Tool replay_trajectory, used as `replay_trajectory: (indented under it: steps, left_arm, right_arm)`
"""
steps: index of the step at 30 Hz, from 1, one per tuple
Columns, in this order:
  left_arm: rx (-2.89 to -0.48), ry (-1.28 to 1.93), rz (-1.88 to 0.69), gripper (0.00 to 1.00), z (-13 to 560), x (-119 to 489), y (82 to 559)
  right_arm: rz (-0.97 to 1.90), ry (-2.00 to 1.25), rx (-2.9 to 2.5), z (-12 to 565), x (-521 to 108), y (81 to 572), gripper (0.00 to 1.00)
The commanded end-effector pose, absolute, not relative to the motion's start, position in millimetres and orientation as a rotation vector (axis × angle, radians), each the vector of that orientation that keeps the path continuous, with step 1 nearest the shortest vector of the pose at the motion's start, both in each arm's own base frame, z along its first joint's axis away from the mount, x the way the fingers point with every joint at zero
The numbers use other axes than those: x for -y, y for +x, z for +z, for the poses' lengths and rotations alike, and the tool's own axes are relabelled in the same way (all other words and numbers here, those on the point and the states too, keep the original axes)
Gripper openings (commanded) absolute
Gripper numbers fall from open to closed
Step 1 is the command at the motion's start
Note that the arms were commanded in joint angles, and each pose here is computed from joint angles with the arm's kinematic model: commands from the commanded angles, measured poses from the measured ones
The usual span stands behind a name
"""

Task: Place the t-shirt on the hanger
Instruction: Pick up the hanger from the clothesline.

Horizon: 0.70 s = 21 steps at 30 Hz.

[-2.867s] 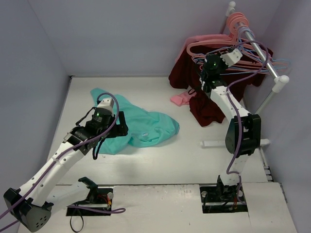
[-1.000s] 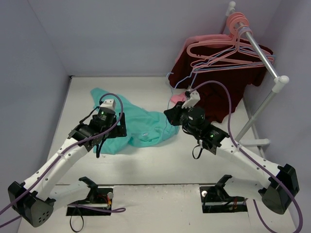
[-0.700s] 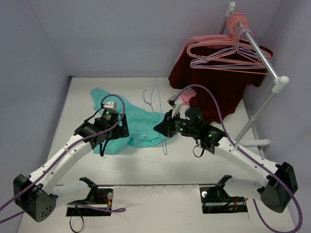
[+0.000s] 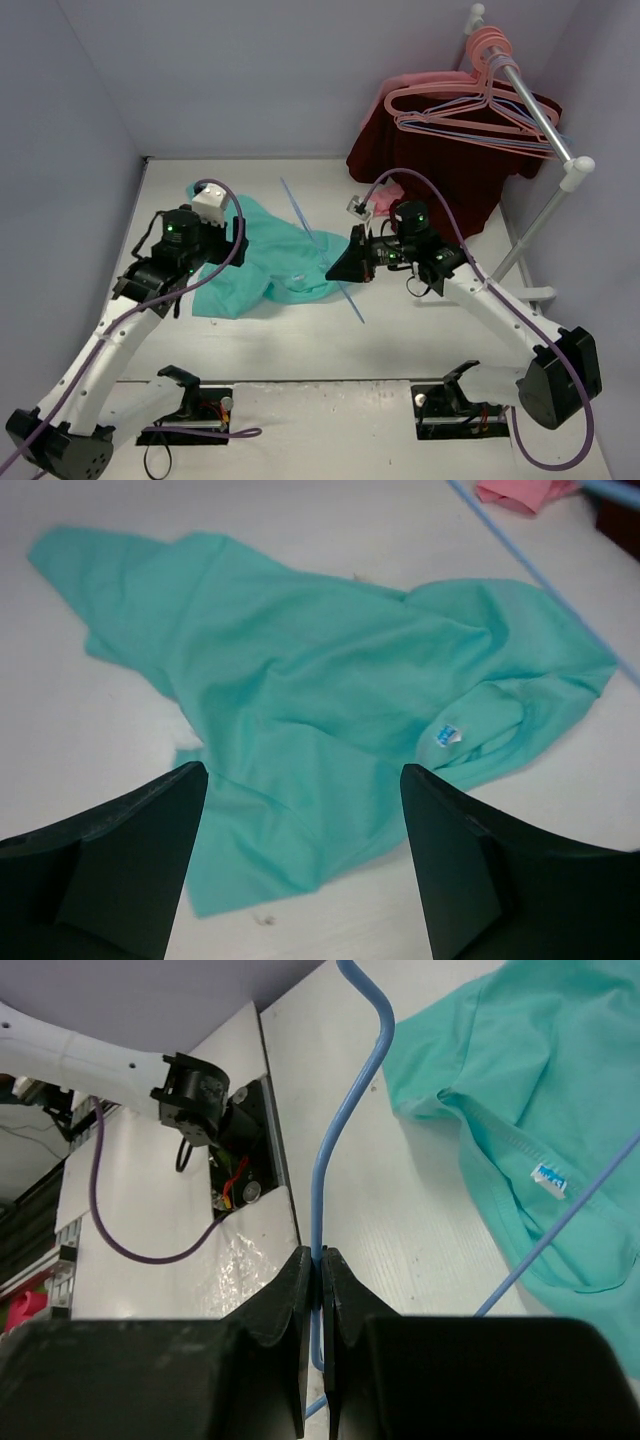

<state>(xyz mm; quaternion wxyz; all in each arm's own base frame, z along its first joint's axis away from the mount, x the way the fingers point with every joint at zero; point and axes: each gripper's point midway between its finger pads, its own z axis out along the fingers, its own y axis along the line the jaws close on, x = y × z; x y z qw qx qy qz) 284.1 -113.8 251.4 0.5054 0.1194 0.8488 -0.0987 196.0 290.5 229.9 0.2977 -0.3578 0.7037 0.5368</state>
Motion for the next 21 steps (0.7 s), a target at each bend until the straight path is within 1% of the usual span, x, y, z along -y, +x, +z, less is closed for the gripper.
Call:
replay_trajectory:
  steps: [1,3,6,10,12,17,19,21]
  left_arm:
    - [-1.772,0.873,-0.29,0.74,276.1,143.8,273.9]
    - [-1.66,1.062,-0.299,0.74,284.2,154.3,266.0]
    - [-1.56,1.226,-0.272,0.74,303.1,159.5,262.5]
    - [-1.497,1.389,-0.221,0.74,326.5,160.7,266.4]
    - [-1.501,1.443,-0.261,0.74,326.2,164.2,265.7]
    - [-1.398,1.525,-0.388,0.74,343.6,179.6,253.4]
    - [-1.385,1.571,-0.472,0.74,339.9,185.6,242.8]
    - [-1.377,1.588,-0.503,0.74,336.9,188.1,239.3]
  right_arm:
    - [1.615,-1.109,-1.681,271.0,-291.6,177.2,0.0]
    - [1.663,-1.128,-1.679,272.5,-291.7,173.0,0.0]
    - [1.709,-1.163,-1.655,276.4,-290.1,164.9,0.0]
    - [1.756,-1.198,-1.624,282.6,-286.8,156.7,0.0]
    - [1.778,-1.211,-1.617,283.3,-285.3,152.8,0.0]
    - [1.819,-1.242,-1.593,285.6,-280.2,141.1,0.0]
    - [1.829,-1.251,-1.582,287.5,-277.6,136.4,0.0]
    - [1.837,-1.259,-1.574,289.3,-276.1,133.3,0.0]
